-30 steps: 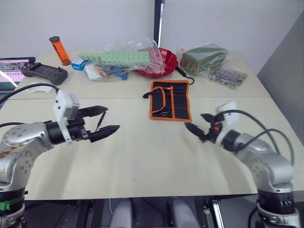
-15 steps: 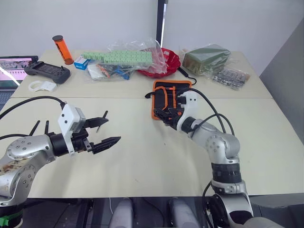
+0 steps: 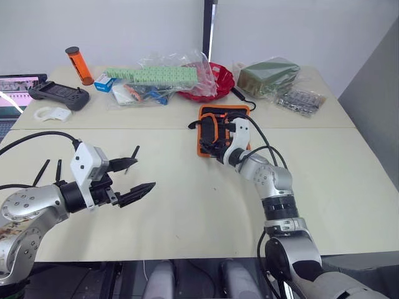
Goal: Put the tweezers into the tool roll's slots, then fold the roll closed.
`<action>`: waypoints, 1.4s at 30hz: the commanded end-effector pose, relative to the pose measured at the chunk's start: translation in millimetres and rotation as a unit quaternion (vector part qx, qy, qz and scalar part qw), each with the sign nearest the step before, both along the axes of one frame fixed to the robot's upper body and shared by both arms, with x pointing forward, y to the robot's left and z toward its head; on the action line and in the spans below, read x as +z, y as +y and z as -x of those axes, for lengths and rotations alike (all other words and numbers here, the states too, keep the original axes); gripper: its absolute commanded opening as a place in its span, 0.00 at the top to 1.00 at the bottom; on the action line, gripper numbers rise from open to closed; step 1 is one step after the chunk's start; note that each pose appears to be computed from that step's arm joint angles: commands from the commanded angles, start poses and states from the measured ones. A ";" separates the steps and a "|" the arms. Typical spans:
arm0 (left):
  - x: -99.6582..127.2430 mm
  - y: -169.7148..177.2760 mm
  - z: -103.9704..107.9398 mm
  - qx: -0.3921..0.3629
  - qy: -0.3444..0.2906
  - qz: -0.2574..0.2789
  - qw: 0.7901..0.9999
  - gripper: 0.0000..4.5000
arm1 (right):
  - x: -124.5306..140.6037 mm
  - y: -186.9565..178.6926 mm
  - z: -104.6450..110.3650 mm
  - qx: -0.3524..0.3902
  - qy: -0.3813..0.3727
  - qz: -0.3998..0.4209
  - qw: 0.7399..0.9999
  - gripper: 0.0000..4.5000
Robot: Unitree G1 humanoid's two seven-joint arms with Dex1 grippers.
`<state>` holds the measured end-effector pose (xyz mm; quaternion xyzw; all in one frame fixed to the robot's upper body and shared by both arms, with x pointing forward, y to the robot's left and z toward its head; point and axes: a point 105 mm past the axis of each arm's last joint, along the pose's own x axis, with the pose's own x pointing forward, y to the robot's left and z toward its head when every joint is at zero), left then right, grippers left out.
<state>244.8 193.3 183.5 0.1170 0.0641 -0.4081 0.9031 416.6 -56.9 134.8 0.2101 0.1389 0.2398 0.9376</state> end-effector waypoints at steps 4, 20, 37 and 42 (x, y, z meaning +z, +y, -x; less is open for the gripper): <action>10.7 1.1 3.4 -0.001 -0.029 -0.011 1.000 0.00 | 9.7 0.9 -14.0 -0.007 -0.017 -0.029 0.999 0.17; 9.0 12.9 5.1 -0.010 -0.004 -0.040 0.999 0.00 | 0.6 27.4 1.1 0.105 -0.034 0.006 0.994 0.99; 5.7 20.1 -7.5 -0.022 -0.006 -0.048 0.999 0.00 | 4.0 56.5 88.3 0.360 -0.108 0.157 0.913 0.99; 4.0 17.8 -7.8 -0.034 0.000 -0.046 0.998 0.00 | 6.3 46.9 107.6 0.399 -0.092 0.155 0.899 0.99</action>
